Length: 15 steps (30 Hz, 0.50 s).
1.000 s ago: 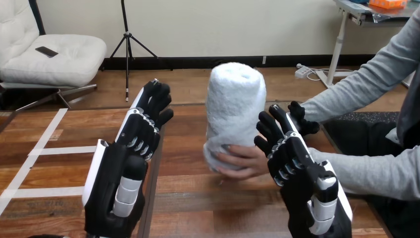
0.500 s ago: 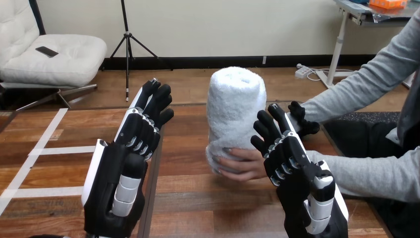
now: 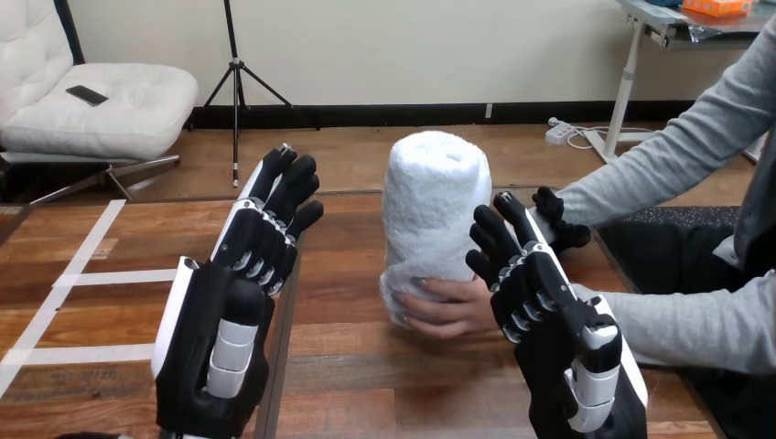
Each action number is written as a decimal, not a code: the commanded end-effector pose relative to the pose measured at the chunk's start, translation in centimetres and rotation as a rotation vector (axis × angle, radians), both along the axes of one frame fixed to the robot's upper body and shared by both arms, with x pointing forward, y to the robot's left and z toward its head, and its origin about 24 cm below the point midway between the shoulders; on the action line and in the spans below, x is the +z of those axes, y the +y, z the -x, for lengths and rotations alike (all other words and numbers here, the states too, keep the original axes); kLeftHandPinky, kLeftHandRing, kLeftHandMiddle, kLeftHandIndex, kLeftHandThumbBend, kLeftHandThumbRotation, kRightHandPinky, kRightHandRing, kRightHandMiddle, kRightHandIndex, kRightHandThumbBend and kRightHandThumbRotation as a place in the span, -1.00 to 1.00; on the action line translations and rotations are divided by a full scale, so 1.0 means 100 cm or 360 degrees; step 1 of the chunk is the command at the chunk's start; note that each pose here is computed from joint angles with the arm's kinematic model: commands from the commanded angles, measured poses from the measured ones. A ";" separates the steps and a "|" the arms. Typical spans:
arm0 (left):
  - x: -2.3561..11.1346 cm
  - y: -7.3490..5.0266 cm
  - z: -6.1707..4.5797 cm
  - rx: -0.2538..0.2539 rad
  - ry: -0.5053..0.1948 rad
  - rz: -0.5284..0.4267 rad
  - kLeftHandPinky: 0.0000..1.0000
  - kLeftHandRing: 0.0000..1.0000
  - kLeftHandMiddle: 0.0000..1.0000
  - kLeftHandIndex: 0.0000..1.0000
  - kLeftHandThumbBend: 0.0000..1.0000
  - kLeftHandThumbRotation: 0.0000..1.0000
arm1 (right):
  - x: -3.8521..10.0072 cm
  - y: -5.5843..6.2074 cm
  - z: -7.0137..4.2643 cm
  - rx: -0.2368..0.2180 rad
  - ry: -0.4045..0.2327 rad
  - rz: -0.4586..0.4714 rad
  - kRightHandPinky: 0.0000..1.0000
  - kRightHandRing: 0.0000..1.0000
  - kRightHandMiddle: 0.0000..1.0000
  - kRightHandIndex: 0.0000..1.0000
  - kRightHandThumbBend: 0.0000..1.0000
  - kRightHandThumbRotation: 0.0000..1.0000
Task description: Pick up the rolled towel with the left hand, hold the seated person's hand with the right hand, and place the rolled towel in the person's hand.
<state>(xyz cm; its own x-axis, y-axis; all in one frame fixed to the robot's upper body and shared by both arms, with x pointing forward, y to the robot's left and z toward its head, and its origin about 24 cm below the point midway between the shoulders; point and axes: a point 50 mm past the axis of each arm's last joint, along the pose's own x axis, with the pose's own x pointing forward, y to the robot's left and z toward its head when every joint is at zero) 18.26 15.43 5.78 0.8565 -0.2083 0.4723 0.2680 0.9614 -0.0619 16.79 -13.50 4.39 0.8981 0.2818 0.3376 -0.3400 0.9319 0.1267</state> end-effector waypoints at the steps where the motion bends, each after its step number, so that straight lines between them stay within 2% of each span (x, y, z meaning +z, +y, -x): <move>1: -0.001 -0.005 0.011 -0.0020 0.0030 0.0019 0.80 0.86 0.84 0.85 0.66 0.77 | 0.012 0.000 -0.009 -0.0002 -0.0105 -0.0009 1.00 0.98 0.94 0.96 1.00 1.00; 15: 0.000 -0.005 0.010 -0.0029 0.0036 0.0009 0.80 0.85 0.84 0.85 0.62 0.76 | 0.012 -0.001 -0.010 -0.0009 -0.0121 0.0024 1.00 0.95 0.91 0.94 1.00 1.00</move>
<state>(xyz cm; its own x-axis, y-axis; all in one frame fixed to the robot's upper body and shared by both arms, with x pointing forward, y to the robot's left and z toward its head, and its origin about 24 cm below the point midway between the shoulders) 18.31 15.41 5.69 0.8617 -0.2088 0.4625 0.2683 0.9611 -0.0660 16.80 -13.60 4.38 0.8982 0.2858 0.3340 -0.3378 0.9349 0.1086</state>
